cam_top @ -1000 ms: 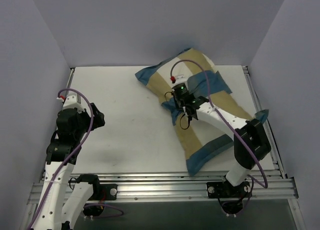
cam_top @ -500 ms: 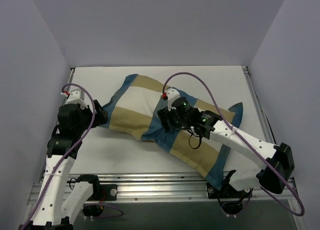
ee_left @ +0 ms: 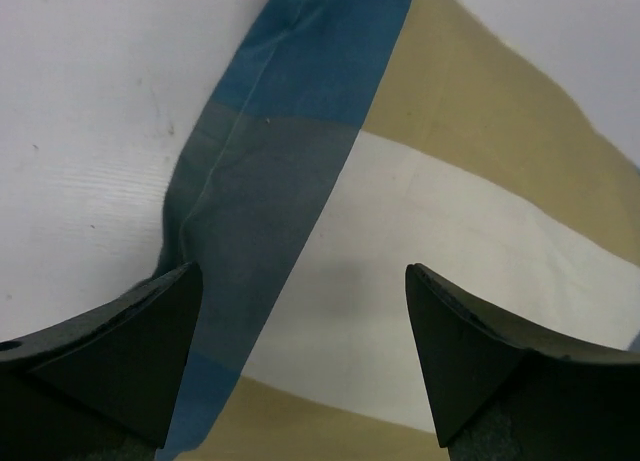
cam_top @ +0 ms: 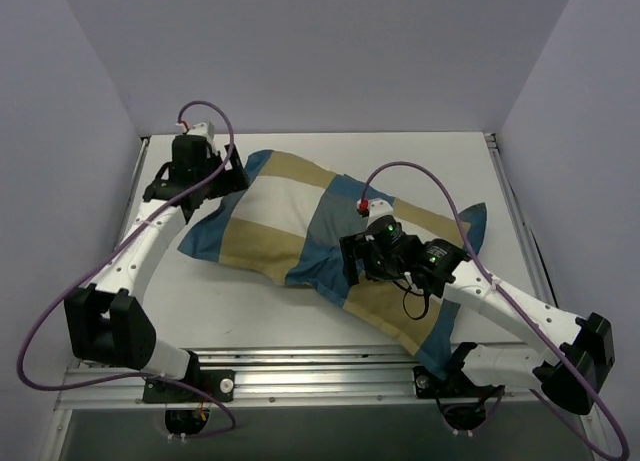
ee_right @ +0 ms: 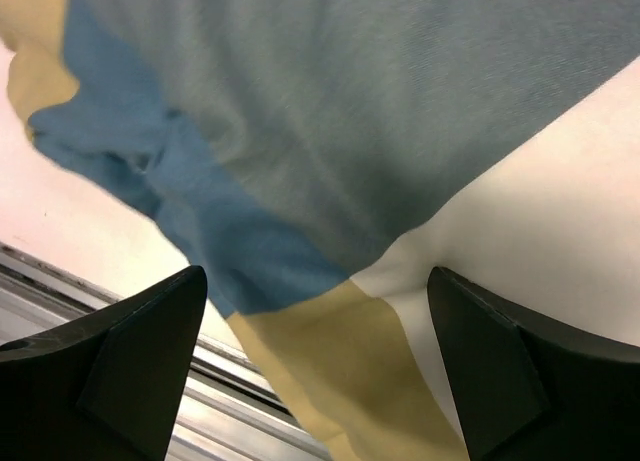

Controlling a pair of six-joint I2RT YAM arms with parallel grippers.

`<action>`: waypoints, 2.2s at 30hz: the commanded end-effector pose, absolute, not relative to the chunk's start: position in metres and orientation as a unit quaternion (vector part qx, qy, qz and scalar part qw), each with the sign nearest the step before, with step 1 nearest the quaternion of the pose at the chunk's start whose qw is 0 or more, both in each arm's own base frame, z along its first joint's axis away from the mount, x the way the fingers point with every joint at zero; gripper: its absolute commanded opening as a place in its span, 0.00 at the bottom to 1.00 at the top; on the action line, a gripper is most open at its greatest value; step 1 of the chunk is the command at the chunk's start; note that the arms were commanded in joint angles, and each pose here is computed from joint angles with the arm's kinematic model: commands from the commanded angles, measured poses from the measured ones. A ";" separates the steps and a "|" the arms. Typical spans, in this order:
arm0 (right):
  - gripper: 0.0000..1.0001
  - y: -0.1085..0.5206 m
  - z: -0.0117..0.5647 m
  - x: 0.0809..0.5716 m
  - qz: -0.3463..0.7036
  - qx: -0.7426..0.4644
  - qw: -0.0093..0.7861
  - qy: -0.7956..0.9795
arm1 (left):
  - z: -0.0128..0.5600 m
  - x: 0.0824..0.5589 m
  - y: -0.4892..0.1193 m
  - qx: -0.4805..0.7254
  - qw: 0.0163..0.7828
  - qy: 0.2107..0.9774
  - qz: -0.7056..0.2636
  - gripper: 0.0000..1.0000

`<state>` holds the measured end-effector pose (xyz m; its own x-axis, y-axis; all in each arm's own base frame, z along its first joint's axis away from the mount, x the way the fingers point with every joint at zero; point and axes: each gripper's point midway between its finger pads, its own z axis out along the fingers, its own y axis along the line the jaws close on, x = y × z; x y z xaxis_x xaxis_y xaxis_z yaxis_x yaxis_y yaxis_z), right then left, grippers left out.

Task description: Remove the pillowcase from the pillow

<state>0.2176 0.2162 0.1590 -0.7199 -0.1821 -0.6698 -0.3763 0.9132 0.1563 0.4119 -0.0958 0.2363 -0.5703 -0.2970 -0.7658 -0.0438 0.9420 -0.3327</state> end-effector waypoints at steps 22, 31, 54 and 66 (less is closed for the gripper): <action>0.90 0.180 0.194 0.418 0.191 0.007 0.446 0.874 | 0.187 0.175 -0.161 -0.093 0.354 0.890 -0.272 0.82; 1.00 0.138 0.211 0.359 0.228 0.112 0.480 0.839 | 0.276 0.243 -0.151 -0.019 0.488 0.858 -0.159 0.96; 1.00 0.150 0.118 0.341 0.368 0.216 0.462 0.777 | 0.161 0.409 -0.178 -0.005 0.361 0.926 -0.112 0.94; 0.13 0.197 0.164 0.373 0.442 0.089 0.491 0.745 | 0.092 0.346 -0.191 -0.024 0.288 0.947 -0.139 0.95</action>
<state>0.3547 0.1781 0.0913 -0.5848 0.6116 -0.5329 -0.0713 0.6157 0.7848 0.3926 -0.1743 0.1218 -0.7315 -0.1808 -0.6574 0.0010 0.9639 -0.2662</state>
